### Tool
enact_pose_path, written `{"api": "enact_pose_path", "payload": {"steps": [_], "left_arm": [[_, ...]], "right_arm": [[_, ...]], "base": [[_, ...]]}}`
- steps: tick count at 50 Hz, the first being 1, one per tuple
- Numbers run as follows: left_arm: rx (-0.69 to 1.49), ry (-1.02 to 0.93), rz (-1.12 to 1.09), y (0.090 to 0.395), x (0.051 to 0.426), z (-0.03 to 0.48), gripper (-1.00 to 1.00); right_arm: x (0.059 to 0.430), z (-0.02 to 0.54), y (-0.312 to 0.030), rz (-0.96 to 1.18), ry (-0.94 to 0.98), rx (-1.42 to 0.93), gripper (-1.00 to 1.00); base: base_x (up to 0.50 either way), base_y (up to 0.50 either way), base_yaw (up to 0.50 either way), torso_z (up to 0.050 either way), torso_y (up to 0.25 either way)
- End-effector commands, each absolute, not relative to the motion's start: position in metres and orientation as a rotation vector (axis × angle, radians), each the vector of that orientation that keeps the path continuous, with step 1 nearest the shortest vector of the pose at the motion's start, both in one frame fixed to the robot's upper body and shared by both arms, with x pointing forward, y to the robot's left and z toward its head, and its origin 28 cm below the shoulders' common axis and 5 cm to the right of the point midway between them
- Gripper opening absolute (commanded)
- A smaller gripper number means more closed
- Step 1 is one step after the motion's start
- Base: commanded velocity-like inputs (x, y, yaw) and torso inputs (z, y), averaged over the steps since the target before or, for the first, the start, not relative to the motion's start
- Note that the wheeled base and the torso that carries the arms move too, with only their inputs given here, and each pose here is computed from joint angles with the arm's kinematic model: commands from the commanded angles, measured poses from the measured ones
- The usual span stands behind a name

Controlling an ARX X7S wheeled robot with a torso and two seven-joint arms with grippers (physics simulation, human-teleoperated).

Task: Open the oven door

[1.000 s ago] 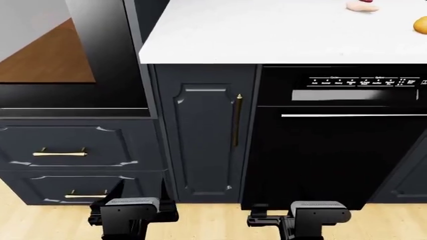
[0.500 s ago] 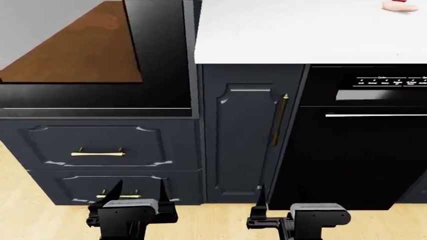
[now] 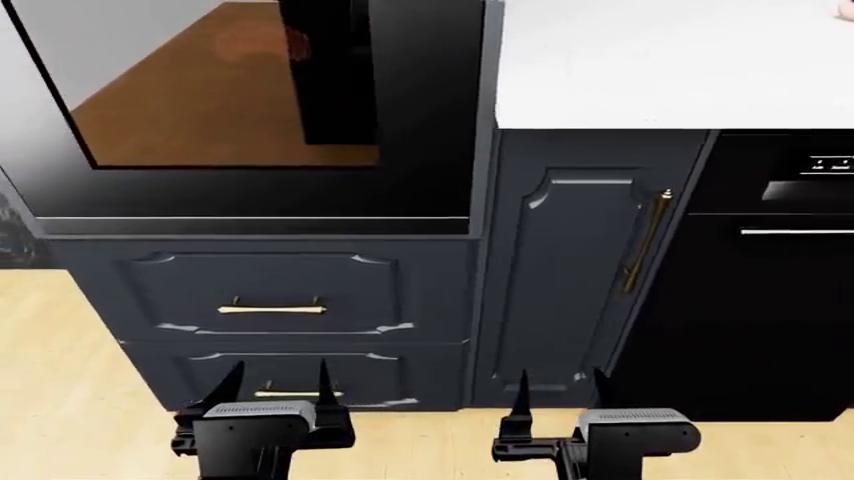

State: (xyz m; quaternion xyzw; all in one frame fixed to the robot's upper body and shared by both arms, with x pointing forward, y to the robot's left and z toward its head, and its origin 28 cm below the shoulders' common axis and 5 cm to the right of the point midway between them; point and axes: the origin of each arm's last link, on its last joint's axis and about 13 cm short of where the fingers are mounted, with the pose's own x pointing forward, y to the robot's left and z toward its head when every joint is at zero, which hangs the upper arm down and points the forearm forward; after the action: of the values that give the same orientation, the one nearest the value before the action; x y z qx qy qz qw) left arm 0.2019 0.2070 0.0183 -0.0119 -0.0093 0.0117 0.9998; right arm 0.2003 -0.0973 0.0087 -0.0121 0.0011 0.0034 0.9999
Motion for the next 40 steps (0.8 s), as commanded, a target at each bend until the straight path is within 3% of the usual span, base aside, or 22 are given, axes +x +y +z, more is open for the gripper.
{"api": "enact_pose_path", "payload": {"steps": [1,40], "left_arm": [[-0.025,-0.020,0.024,0.2071,0.2005,0.0177,1.00],[-0.023,-0.021,0.023,0.2065,0.1986,0.0184,1.00]], "right_arm": [[0.1983,0.0083,-0.0972,0.007,0.003,-0.025,1.00],[0.1964,0.0087,-0.0978,0.007,0.000,-0.018,1.00]], "base": [[0.02,0.46,0.00,0.000,0.000],[0.02,0.46,0.00,0.000,0.000]]}}
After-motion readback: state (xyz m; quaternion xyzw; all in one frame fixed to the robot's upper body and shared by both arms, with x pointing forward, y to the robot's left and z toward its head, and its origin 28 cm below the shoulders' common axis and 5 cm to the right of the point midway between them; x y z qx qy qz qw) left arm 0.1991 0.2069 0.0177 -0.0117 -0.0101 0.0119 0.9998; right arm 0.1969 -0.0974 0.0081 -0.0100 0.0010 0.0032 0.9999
